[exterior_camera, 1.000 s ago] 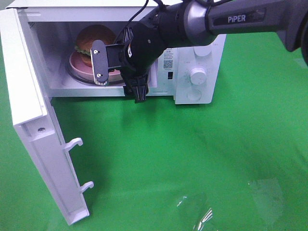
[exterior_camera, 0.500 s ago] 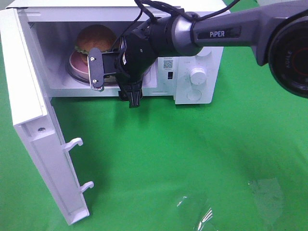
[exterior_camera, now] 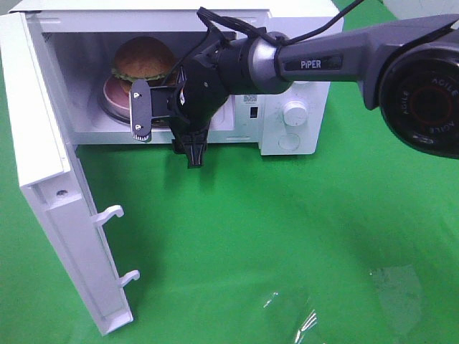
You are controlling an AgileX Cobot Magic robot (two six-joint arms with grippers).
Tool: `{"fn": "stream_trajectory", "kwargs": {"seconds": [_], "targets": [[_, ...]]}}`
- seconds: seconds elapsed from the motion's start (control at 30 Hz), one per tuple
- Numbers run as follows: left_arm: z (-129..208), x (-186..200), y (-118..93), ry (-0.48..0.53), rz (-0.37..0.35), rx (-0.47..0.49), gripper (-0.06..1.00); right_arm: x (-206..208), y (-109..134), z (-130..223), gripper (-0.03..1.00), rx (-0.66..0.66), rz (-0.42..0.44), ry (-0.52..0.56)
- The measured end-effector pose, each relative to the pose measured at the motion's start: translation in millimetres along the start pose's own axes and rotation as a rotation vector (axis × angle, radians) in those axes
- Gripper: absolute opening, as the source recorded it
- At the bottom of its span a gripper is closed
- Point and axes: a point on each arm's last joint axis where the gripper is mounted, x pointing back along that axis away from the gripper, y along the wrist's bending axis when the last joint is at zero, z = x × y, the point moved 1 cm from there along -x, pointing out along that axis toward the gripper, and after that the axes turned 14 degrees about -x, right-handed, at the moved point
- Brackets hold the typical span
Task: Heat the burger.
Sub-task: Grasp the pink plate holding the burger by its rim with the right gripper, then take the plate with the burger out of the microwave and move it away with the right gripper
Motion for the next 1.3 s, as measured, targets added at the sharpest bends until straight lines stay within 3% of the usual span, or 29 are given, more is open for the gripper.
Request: {"fn": "stream_trajectory", "kwargs": {"seconds": [0.07, 0.1, 0.13, 0.17, 0.2, 0.23, 0.27, 0.3, 1.3], "targets": [[0.0, 0.0, 0.1, 0.0, -0.001, 0.0, 0.89, 0.3, -0.2, -1.7, 0.53, -0.012, 0.001, -0.011], [0.0, 0.0, 0.1, 0.0, -0.001, 0.0, 0.89, 0.3, -0.2, -1.7, 0.53, -0.012, 0.001, -0.011], [0.0, 0.0, 0.1, 0.0, -0.001, 0.0, 0.89, 0.9, 0.0, -3.7, 0.41, -0.013, 0.002, -0.016], [0.0, 0.0, 0.1, 0.0, -0.001, 0.0, 0.89, 0.9, 0.0, -3.7, 0.41, -0.013, 0.002, -0.016], [0.0, 0.0, 0.1, 0.0, -0.001, 0.0, 0.89, 2.8, -0.5, -7.4, 0.28, -0.01, 0.009, -0.027], [0.0, 0.0, 0.1, 0.0, -0.001, 0.0, 0.89, 2.8, -0.5, -7.4, 0.28, -0.01, 0.009, -0.027], [0.0, 0.0, 0.1, 0.0, -0.001, 0.0, 0.89, 5.9, -1.8, -9.6, 0.15, -0.014, 0.013, -0.035], [0.1, 0.0, 0.2, 0.001, -0.002, -0.001, 0.89, 6.3, -1.3, -9.0, 0.11, -0.016, 0.006, -0.028], [0.1, 0.0, 0.2, 0.001, -0.002, -0.001, 0.89, 42.0, 1.6, -11.8, 0.1, -0.037, -0.095, 0.046]]}}
